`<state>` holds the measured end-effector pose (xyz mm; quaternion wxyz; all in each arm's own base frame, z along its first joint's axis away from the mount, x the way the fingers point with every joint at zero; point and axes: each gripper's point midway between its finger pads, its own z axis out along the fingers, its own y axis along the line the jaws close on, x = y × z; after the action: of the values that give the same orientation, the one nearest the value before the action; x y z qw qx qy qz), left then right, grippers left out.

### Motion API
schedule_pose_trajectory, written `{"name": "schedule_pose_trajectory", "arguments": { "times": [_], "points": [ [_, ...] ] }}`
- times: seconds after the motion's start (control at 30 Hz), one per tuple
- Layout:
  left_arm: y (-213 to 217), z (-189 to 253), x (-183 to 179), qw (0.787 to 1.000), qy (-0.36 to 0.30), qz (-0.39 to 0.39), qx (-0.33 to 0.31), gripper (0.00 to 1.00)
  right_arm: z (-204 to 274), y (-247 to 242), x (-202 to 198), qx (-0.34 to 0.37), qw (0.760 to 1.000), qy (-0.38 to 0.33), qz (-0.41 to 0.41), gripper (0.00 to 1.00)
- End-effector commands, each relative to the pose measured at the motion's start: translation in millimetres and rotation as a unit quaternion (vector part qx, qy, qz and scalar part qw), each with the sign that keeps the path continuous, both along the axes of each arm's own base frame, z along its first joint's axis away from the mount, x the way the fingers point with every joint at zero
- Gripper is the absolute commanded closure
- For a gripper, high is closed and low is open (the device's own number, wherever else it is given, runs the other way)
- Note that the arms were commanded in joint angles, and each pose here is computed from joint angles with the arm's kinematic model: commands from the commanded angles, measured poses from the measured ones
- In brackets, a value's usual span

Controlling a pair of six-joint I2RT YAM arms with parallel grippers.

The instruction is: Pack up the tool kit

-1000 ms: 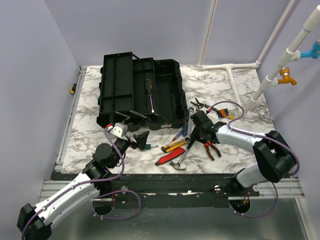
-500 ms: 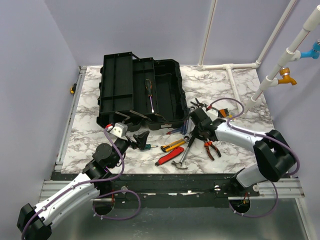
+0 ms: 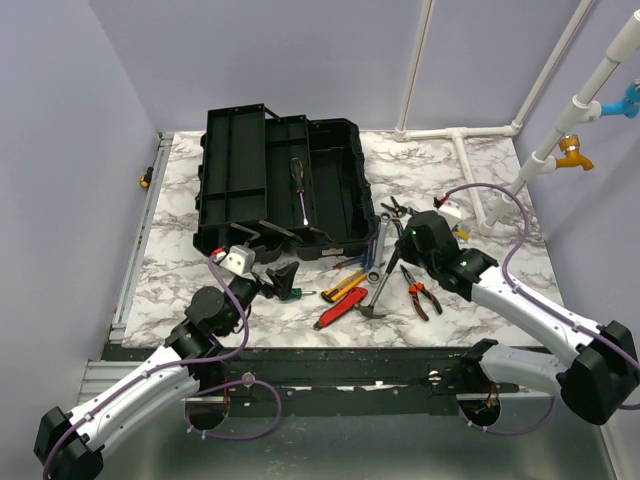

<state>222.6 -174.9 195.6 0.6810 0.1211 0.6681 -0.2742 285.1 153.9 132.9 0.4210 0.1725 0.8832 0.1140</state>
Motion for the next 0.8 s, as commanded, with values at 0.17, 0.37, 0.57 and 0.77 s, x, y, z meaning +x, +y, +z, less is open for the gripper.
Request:
{"name": "schedule_pose_trajectory", "arguments": {
  "times": [0.17,0.37,0.57,0.77],
  "points": [
    [-12.5,13.5,-3.5,0.999,-0.011,-0.033,-0.002,0.05,41.6,17.1,2.6,0.045,0.992,-0.093,0.067,0.99],
    [-14.7,12.9,-3.9,0.999,-0.009,-0.038,0.001,0.05,69.2,34.0,6.6,0.062,0.982,-0.135,0.114,0.99],
    [-12.8,13.3,-4.1,0.999,-0.011,-0.035,0.000,0.05,111.3,37.5,21.7,0.062,0.973,-0.191,0.113,0.99],
    [-13.3,13.5,-4.1,0.999,-0.011,-0.036,0.000,0.05,153.6,36.2,44.1,0.052,0.967,-0.237,0.083,0.99]
  ]
}}
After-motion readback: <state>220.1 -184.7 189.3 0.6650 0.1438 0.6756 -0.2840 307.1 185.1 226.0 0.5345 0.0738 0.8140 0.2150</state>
